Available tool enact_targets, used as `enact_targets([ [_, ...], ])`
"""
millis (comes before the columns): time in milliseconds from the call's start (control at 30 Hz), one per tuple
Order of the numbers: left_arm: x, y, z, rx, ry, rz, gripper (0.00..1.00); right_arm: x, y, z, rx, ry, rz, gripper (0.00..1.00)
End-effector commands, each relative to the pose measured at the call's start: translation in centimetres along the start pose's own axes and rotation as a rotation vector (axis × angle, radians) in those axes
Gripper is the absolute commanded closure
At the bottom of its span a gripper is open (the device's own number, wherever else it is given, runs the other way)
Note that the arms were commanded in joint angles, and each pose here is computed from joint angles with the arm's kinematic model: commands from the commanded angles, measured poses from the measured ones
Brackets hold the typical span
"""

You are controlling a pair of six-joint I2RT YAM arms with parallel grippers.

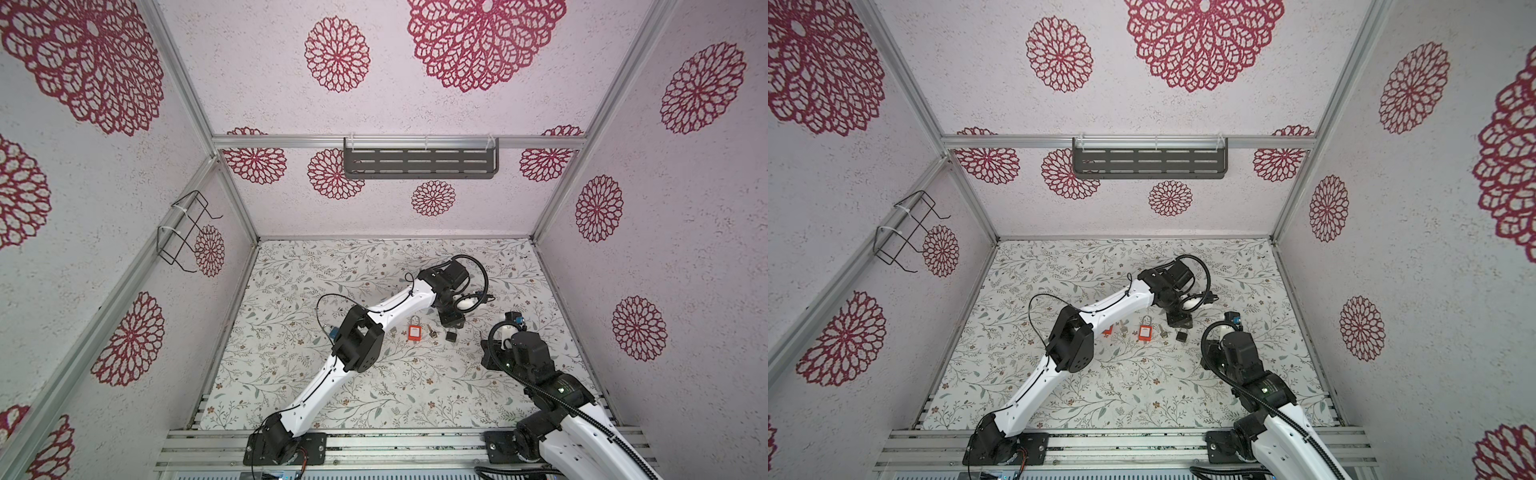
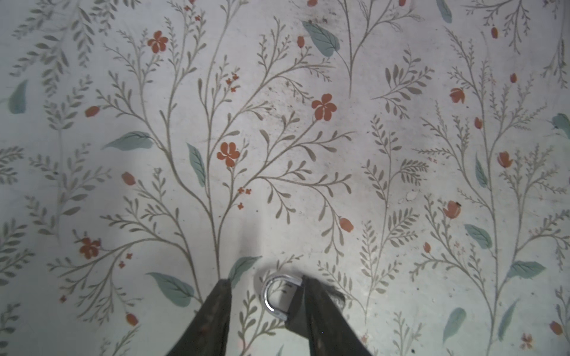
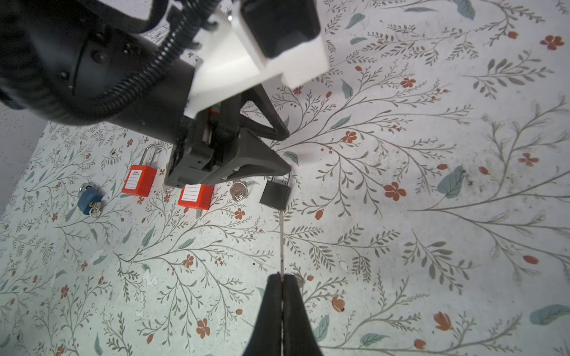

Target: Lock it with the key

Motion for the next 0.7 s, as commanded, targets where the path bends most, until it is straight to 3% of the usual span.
enact_targets([
  [0,1.1,3.0,5.8,0.144,-0.118,0.064,0.57,0.3,0.1,-0.6,0.006,-0.018,-0.045,1.00],
  [233,-1.4,5.2,14.2,0.266,-0.251,0.309,0.52,-0.3,-0.3,-3.0,-0.022,-0.008,-0.099,1.00],
  [467,-5.8,3.9,21.3,0.465,-0.195,0.453,0.50,-0.6,-0.7,-5.1,-0.063,0.009,-0.097,1.00],
  [667,-10.0,1.8,25.5,0.545,-0.165,0.578,0.49,-0.4,-0.5,-6.7,-0.085,0.023,-0.082,1.00],
])
Point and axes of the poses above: each gripper's point midway between its finger pads, its own z axis back along the fingers, its own y axis along the line the jaws close on, x = y × z, the point moved 8 cm from there along z, back along the fingers, and after that the axes turned 10 degrees about -z, right-handed, at the moved point
